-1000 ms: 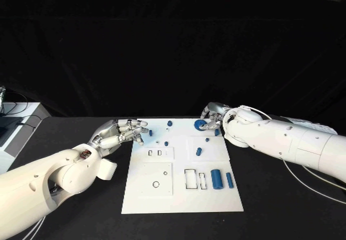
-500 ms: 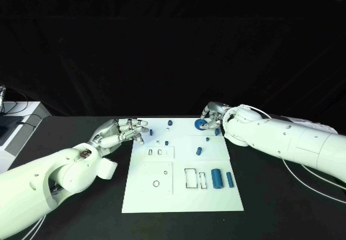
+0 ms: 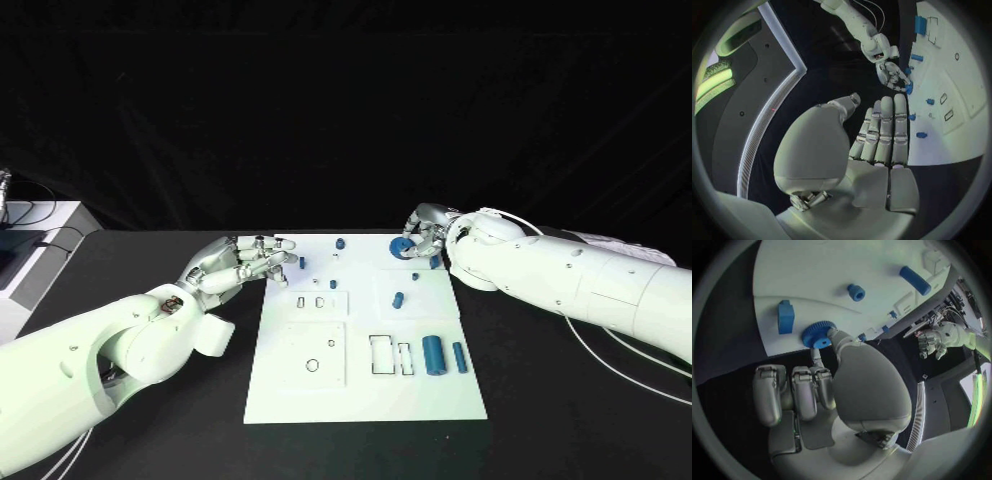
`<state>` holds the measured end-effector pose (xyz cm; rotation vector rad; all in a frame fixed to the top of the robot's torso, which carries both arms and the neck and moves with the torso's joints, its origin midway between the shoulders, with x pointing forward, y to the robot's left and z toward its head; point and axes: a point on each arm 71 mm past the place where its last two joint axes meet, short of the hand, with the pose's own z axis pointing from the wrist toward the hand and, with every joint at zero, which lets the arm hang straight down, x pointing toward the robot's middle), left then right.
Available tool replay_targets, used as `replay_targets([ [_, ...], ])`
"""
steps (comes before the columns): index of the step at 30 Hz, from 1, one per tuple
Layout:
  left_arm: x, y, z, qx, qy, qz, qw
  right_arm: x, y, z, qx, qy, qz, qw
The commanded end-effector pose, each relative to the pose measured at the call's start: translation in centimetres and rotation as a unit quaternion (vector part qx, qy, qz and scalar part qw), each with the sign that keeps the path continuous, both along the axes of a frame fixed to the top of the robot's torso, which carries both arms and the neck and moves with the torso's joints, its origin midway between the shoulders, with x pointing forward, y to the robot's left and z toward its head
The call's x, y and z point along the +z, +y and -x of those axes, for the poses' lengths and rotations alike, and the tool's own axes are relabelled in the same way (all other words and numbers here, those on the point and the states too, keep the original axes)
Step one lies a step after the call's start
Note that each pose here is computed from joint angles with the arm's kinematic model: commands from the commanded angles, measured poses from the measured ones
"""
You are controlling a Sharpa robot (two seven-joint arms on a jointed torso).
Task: Assemble the parts on the task board
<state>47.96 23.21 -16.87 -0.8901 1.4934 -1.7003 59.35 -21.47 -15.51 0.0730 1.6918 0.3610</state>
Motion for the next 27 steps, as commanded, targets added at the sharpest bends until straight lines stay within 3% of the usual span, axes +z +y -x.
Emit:
replay_targets([
  [1,0.08,-0.23,0.06,-0.008,-0.001,0.004,1.000,-0.26,0.07,0.03,0.004,0.012,0.010,1.000],
  [18,0.05,-0.17,0.03,-0.008,-0.001,0.003,1.000,-0.27,0.28,0.03,0.010,0.009,0.011,1.000],
  [27,0.05,-0.16,0.03,-0.008,-0.001,0.003,1.000,0.41,1.00,0.67,0.027,-0.044,0.010,0.999],
])
